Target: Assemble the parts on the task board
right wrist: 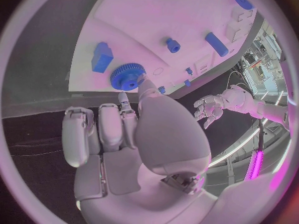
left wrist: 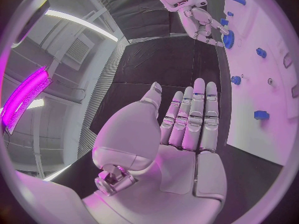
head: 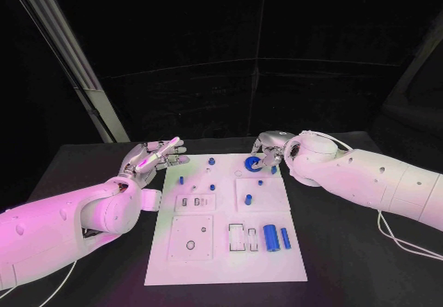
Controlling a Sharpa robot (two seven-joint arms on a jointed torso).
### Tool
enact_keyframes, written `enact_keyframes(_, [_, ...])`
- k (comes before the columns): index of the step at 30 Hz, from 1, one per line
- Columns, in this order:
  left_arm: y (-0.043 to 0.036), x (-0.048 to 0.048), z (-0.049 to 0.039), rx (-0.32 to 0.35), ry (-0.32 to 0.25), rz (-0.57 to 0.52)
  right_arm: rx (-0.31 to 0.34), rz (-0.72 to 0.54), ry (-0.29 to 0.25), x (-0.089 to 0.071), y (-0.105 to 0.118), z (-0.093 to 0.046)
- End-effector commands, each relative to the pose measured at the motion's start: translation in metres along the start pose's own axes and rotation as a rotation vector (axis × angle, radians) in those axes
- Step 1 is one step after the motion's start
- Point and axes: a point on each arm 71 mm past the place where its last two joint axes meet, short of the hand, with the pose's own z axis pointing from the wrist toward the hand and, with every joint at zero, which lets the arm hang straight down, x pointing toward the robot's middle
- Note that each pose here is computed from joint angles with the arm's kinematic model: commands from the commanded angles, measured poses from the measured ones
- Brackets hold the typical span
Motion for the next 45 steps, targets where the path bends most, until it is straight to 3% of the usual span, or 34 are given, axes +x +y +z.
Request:
enact_keyframes(1, [-0.0011,0.0014,0.0002,0.004,0.016,-0.002,-0.007,-0.014,-0.008,-0.0016,0.0001,-0.0004])
enact_keyframes(37, [-0.0012,0.0007,-0.0006,0.004,0.016,-0.002,0.018,-0.035,0.028,0.007,-0.0014,0.0023])
enact_keyframes(41, [-0.0013,0.0007,-0.0008,0.004,0.016,-0.002,0.023,-0.055,0.017,0.0074,-0.001,0.0018])
enact_keyframes(45, [-0.0014,0.0006,-0.001,0.003,0.016,-0.002,0.009,-0.07,-0.034,0.0051,0.0032,0.0006])
